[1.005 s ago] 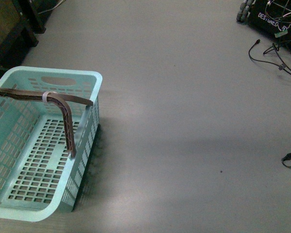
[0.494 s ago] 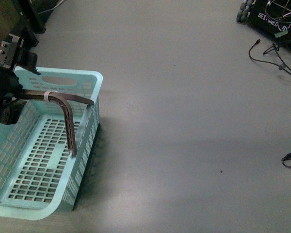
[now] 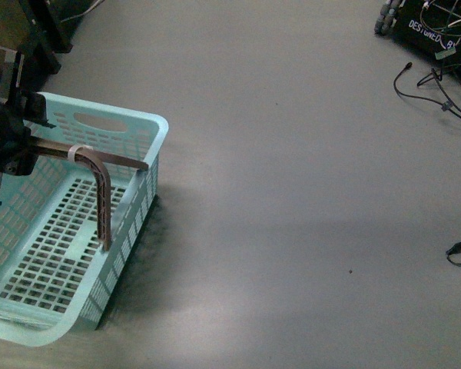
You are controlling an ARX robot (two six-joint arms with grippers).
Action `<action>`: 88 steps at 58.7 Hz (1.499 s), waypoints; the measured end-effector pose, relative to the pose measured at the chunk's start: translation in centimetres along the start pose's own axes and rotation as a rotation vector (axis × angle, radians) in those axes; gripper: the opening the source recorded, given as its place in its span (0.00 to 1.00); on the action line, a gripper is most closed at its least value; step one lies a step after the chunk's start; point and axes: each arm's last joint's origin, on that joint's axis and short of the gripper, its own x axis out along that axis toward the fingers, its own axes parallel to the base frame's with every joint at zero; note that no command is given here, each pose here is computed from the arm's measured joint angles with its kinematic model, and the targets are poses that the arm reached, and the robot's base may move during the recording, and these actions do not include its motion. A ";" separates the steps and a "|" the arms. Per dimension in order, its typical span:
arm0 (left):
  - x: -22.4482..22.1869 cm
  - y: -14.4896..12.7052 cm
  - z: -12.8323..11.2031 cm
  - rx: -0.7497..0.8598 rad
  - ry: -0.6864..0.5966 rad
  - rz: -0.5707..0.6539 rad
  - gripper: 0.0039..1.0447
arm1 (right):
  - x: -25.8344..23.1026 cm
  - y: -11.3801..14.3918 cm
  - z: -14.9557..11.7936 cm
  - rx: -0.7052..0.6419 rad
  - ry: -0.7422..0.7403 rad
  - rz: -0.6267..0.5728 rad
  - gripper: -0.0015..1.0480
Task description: Pick lemon and mango into basket
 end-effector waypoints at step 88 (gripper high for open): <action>-34.0 -7.8 7.0 -0.242 -0.029 -0.493 0.27 | 0.0 0.0 0.0 0.000 0.000 0.000 0.92</action>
